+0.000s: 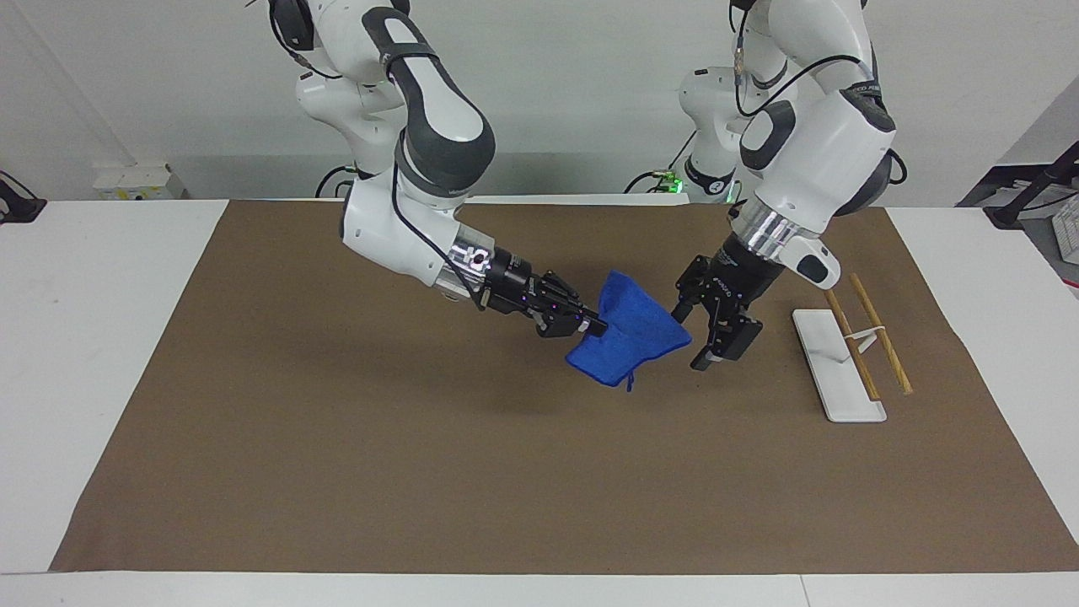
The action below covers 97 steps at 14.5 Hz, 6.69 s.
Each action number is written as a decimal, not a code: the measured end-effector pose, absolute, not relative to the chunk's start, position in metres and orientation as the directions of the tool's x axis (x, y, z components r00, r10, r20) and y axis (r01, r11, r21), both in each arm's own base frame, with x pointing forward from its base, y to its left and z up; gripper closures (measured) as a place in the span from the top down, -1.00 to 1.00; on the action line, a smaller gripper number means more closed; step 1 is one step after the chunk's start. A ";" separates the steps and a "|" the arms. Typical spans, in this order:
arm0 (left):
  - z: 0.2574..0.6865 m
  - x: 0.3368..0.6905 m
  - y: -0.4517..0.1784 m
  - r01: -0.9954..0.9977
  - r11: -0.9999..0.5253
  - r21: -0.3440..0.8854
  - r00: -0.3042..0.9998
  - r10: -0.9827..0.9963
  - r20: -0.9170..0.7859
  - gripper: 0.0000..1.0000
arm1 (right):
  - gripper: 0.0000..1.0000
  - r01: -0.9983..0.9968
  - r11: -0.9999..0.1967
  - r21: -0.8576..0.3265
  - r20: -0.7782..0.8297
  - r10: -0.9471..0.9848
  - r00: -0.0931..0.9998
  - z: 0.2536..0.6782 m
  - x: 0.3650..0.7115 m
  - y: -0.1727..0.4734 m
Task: Right arm passes towel to left arm to hang
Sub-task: 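Carry the towel toward the left gripper while the left gripper approaches, then close the left gripper on the towel beside the right gripper, then carry the towel to the stand with the left gripper while the right gripper withdraws, then lower the towel over the stand's bar with the left gripper, then open the left gripper and release the towel on the bar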
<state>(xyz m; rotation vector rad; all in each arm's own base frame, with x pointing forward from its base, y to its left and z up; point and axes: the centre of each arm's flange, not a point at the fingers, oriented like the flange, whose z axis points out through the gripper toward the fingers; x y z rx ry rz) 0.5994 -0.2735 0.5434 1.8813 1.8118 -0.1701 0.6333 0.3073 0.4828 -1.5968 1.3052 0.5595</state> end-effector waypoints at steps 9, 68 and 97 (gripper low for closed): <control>0.532 0.594 -0.288 0.968 0.004 0.251 0.108 0.894 -0.434 0.04 | -0.88 -0.922 0.037 -0.384 -0.816 -0.481 0.321 0.482 0.633 0.307; 0.506 0.610 0.132 0.690 -0.644 0.330 0.696 0.715 -0.060 -0.94 | 1.00 -0.053 -0.996 0.077 -0.130 -0.063 0.990 0.657 0.537 -0.028; 0.505 0.631 0.058 0.068 -0.998 0.011 0.978 0.069 0.197 0.99 | 1.00 -0.037 -0.998 0.060 -0.143 -0.045 0.989 0.651 0.538 -0.022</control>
